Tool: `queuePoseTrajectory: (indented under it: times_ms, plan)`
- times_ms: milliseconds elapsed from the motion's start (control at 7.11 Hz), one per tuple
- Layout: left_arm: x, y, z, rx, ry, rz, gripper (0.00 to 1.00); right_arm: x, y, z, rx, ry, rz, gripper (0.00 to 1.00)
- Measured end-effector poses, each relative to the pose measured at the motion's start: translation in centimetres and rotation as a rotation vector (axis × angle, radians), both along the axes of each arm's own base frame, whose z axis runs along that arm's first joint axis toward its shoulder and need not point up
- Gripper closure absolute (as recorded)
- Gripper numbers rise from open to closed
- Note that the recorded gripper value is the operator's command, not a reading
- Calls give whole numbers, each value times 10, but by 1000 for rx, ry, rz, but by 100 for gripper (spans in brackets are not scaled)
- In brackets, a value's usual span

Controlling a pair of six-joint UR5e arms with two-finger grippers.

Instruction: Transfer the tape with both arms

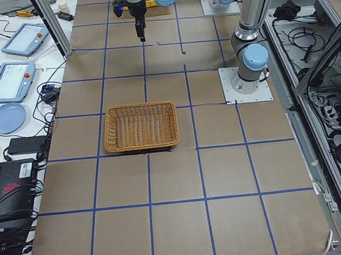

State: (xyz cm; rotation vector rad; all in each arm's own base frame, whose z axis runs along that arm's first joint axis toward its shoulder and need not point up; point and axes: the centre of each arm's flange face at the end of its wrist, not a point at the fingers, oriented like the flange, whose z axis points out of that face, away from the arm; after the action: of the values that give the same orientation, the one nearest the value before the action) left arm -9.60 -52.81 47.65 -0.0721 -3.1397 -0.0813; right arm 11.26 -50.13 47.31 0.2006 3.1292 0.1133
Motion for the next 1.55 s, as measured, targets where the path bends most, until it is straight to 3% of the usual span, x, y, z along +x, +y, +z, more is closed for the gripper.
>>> queuePoseTrajectory:
  times_ms: [1125,1547]
  plan:
    - [0,0,-8,15,0,6,0,-6,-4,-5,6,4,-4,0]
    - [0,0,-10,20,1,6,0,-60,-13,-7,10,-14,90,0]
